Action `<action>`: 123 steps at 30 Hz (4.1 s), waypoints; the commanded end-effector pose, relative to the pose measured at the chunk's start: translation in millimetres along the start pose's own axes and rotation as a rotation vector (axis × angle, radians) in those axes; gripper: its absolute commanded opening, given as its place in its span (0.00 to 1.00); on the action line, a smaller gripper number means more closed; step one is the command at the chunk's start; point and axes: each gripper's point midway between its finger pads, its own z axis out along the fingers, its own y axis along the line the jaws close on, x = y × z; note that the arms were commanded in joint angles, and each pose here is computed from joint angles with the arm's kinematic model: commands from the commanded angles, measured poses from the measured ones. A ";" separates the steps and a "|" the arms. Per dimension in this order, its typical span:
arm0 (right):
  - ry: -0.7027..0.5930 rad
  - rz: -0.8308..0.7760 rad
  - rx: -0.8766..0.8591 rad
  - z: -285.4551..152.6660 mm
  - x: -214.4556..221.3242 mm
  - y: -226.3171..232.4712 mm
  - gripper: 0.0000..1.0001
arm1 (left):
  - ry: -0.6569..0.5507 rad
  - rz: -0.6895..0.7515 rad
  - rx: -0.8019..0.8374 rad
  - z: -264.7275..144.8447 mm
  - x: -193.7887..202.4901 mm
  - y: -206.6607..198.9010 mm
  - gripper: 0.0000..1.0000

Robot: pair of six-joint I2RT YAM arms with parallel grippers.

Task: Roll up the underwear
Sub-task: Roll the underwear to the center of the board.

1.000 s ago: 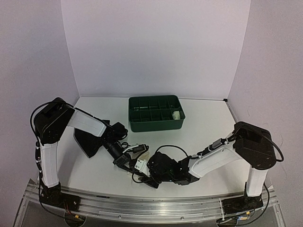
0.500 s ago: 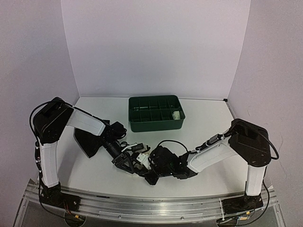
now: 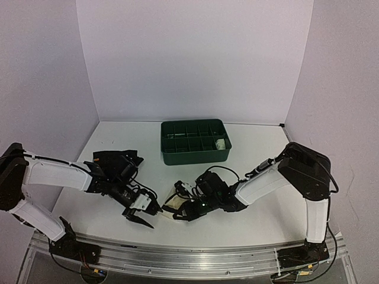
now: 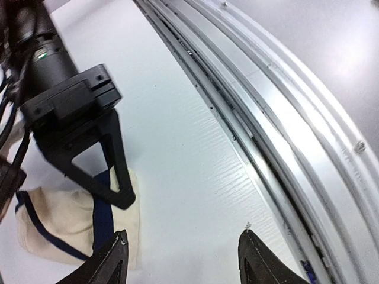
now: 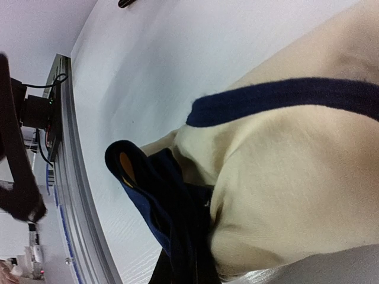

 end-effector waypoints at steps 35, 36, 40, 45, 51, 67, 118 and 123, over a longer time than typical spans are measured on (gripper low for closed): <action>-0.137 -0.275 0.133 -65.8 -26.9 17.3 0.56 | 0.154 -0.280 0.190 46.5 29.7 42.5 0.00; -0.161 -0.374 0.168 -71.7 -27.1 23.3 0.57 | 0.135 -0.321 0.224 45.0 27.5 40.4 0.00; -0.181 -0.759 0.280 -76.3 -10.8 42.6 0.59 | 0.086 -0.467 0.292 41.7 26.5 41.9 0.00; -0.154 -0.985 0.355 -64.3 -0.4 46.4 0.59 | 0.060 -0.565 0.300 42.7 25.5 52.6 0.00; -0.132 -1.162 0.503 -36.4 -23.6 36.4 0.60 | 0.024 -0.633 0.328 39.5 29.5 53.7 0.00; -0.023 -1.036 0.541 0.4 -8.3 -4.8 0.07 | 0.019 -0.624 0.335 38.6 30.7 55.3 0.00; 0.100 0.098 0.026 -26.6 -8.4 0.9 0.40 | 0.296 0.008 -0.091 44.8 48.6 49.2 0.00; -0.059 -0.129 0.162 -63.5 -32.7 2.8 0.60 | 0.240 -0.285 -0.037 37.2 48.3 61.5 0.00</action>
